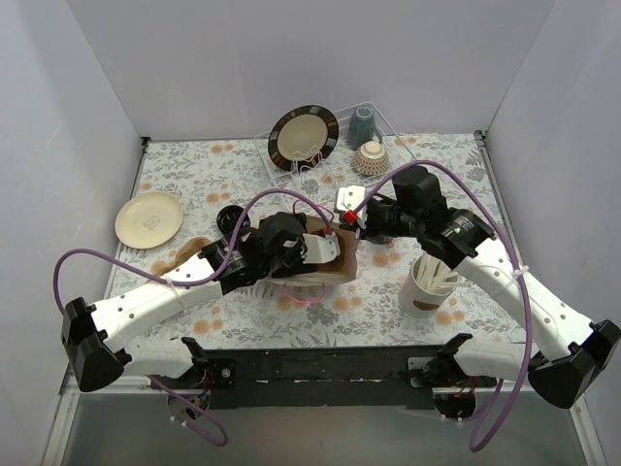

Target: Pack the takeout coffee

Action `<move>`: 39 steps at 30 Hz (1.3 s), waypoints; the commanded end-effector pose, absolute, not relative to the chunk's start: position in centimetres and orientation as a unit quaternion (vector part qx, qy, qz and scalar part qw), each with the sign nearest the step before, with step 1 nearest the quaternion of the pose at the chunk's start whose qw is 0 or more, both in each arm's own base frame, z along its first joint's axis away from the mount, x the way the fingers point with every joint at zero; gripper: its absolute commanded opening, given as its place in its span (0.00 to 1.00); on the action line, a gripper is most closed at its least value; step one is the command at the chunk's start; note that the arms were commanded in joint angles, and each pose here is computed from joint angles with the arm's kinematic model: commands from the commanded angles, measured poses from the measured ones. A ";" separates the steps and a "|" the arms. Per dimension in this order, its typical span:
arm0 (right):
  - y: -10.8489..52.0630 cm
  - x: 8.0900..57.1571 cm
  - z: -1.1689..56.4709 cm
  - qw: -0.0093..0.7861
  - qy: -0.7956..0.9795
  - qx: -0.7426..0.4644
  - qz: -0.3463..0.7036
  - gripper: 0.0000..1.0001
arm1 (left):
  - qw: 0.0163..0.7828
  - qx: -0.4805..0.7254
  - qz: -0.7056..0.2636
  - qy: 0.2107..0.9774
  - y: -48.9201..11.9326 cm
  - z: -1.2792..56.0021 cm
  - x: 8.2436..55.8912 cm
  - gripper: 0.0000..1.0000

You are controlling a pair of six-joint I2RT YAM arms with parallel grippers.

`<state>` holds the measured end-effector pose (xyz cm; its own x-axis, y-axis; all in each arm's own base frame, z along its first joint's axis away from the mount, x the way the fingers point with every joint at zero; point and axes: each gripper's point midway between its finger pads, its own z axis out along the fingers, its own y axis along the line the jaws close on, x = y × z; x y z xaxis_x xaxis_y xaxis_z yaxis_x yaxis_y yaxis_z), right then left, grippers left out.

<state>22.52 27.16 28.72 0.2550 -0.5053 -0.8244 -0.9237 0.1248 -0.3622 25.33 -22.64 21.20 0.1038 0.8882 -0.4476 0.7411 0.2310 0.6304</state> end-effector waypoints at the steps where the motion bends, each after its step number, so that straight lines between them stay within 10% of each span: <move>1: 27.2 21.9 31.3 0.515 0.537 -0.632 0.215 0.01 | 0.421 0.613 0.098 0.661 -22.3 22.0 25.5 0.00; 39: 29.4 23.5 32.9 0.509 0.571 -0.600 0.235 0.01 | 0.459 0.577 0.120 0.665 -21.7 22.0 26.3 0.00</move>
<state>23.66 29.17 30.36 0.2381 -0.4933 -0.8367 -0.9283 0.1378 -0.3454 25.88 -21.49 18.94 0.0716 0.9126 -0.4026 0.7049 0.2393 0.6677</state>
